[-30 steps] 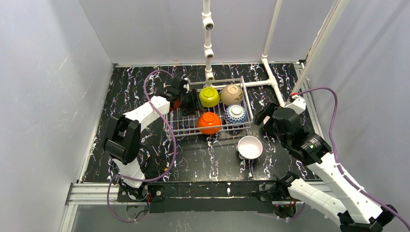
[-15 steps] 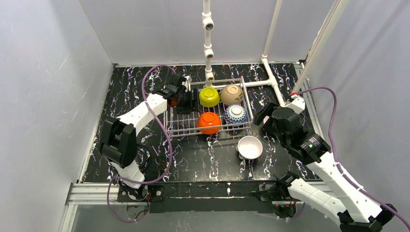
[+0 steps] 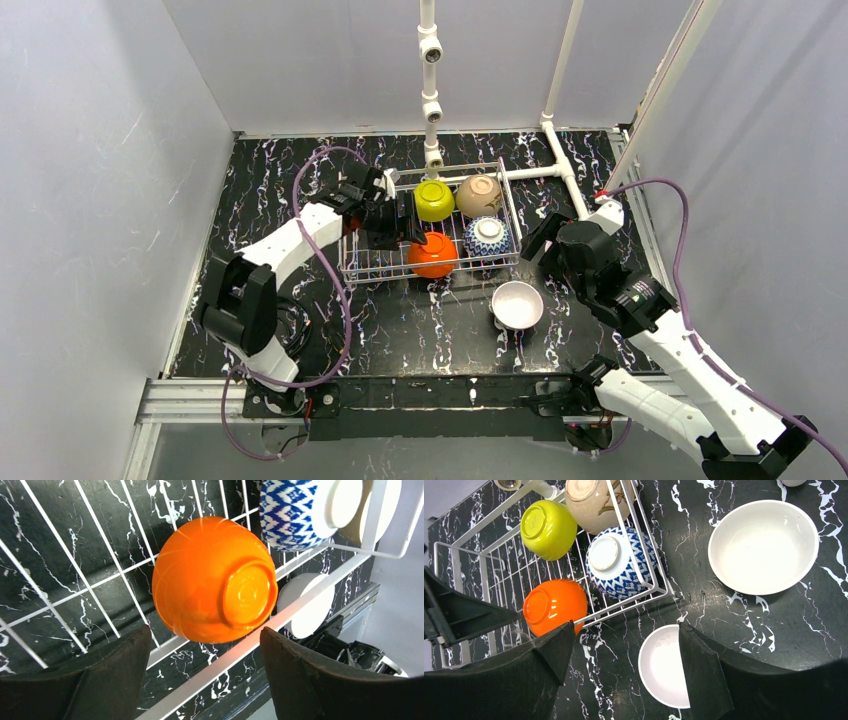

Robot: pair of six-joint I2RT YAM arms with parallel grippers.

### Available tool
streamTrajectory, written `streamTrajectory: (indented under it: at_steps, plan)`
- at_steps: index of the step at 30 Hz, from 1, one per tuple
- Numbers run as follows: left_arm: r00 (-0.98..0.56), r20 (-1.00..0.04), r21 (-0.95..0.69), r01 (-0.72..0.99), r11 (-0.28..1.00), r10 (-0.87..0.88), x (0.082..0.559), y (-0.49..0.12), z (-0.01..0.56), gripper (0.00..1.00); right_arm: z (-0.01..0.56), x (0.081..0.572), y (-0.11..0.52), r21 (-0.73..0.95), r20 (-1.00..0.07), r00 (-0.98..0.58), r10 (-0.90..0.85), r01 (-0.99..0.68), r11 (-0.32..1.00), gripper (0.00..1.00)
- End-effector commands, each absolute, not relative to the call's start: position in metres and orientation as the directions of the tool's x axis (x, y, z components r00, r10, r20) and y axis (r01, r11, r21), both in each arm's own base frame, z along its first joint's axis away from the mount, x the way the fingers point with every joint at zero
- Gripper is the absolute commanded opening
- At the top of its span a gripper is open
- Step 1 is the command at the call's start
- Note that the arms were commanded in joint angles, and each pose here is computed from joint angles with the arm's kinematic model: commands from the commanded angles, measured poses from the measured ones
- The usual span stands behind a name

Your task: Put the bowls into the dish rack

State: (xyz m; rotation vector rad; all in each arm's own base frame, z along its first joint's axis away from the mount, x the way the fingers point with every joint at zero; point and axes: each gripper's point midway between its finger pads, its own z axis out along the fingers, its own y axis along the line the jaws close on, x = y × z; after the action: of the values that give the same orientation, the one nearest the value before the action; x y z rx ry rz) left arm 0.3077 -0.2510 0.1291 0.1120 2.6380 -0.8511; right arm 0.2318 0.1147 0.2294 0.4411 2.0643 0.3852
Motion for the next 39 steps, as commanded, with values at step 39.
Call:
streamTrajectory:
  at_steps: [39]
  plan:
    - [-0.876,-0.426,-0.649,0.123,0.751,-0.225,0.352,-0.279,0.141,0.65,0.245,0.23,0.164,0.499,-0.765,-0.534,0.361,-0.135,0.856,0.66]
